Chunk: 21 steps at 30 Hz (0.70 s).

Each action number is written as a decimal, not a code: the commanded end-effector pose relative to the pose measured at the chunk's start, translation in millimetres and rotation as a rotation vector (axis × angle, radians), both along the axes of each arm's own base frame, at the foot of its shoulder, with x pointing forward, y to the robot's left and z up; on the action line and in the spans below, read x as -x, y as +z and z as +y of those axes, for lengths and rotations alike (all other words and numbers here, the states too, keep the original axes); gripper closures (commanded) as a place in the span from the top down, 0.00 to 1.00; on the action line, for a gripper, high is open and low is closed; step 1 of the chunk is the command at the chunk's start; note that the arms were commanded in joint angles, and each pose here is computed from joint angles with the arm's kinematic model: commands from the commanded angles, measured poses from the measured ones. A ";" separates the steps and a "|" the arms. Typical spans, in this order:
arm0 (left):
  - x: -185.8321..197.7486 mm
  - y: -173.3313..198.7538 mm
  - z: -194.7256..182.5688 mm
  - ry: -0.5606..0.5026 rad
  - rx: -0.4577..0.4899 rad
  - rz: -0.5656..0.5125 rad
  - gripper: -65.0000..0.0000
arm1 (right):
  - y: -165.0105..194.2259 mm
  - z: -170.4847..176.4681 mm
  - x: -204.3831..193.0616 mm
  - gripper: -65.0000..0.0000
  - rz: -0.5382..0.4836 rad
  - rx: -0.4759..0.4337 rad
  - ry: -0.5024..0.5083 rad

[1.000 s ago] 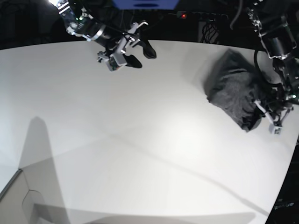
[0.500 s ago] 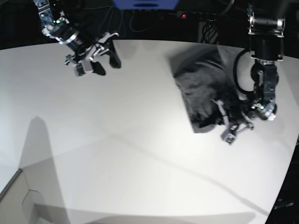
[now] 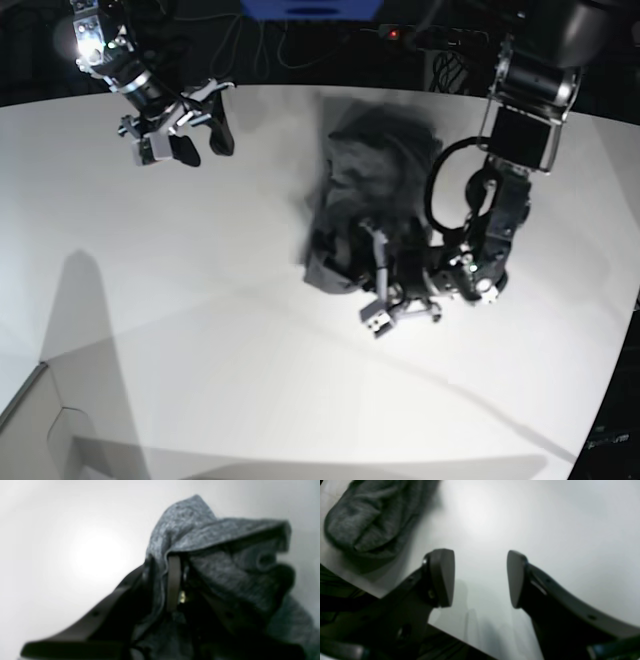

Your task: Layout the t-shirt on the table in an organized manner, then fold the t-shirt properly

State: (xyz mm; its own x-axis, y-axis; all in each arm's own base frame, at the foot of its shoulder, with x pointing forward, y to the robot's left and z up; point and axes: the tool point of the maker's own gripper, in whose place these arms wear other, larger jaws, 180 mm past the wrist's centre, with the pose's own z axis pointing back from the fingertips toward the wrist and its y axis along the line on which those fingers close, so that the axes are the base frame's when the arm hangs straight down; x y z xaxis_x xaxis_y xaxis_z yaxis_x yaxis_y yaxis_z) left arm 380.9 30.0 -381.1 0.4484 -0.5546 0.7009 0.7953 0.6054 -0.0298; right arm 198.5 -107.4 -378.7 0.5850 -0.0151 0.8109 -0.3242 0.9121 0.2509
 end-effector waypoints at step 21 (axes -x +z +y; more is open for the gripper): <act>-24.3 17.4 -11.9 -0.021 -0.112 -0.122 0.10 | 11.4 0.5 -4.6 0.52 -0.040 -0.018 0.002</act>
